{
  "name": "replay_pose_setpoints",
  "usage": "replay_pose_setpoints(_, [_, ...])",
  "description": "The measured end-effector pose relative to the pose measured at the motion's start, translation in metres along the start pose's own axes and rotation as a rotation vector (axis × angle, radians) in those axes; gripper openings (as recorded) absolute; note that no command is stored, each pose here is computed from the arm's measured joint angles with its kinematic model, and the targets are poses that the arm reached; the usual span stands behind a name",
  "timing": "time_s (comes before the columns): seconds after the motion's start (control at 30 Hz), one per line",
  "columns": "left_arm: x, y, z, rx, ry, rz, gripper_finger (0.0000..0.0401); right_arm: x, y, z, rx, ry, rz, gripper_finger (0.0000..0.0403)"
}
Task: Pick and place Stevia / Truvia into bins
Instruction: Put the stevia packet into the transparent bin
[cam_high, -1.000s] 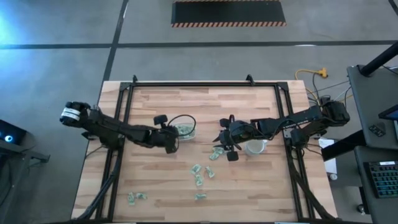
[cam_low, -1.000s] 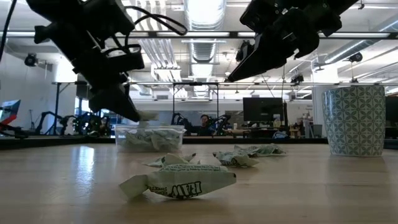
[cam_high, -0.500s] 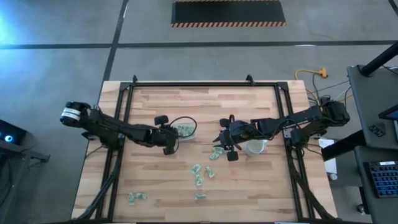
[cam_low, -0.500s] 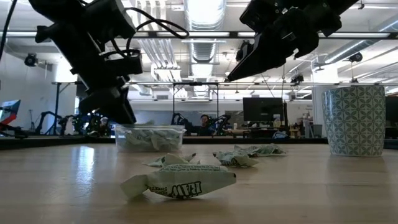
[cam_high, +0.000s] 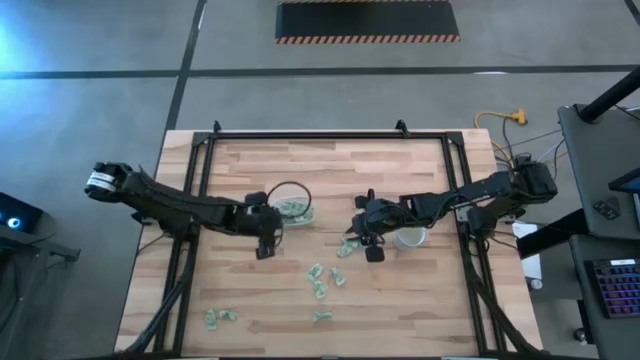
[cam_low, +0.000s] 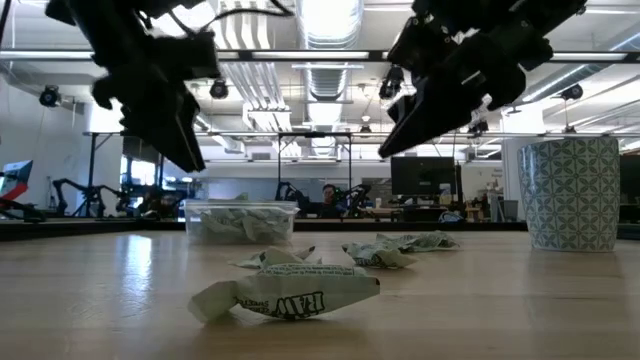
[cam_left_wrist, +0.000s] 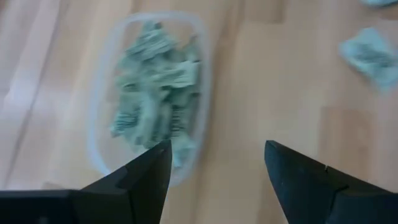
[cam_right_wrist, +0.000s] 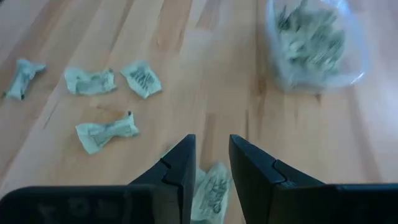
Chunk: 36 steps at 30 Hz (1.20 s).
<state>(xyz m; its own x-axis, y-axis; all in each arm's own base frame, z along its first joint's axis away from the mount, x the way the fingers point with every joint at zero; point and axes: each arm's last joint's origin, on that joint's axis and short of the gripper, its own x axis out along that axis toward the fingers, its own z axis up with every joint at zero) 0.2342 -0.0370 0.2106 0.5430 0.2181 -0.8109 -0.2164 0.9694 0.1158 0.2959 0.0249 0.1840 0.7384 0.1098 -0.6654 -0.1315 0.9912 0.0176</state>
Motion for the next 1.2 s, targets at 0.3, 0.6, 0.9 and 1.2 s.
replay_pose_setpoints(0.3, [-0.019,-0.031,-0.003,0.036,-0.100,-0.121,0.0240,0.033,-0.009,-0.024,0.085,0.131,-0.018,0.0118])
replay_pose_setpoints(0.6, [-0.030,-0.055,-0.008,0.081,-0.155,-0.205,0.0240,0.042,-0.021,-0.031,0.167,0.162,-0.047,0.0153])
replay_pose_setpoints(0.9, [-0.034,-0.060,-0.010,0.092,-0.166,-0.221,0.0240,0.050,-0.022,-0.034,0.168,0.156,-0.039,0.0166])
replay_pose_setpoints(1.2, [-0.033,-0.060,-0.010,0.090,-0.169,-0.215,0.0240,0.058,-0.022,-0.040,0.177,0.180,-0.038,0.0157])
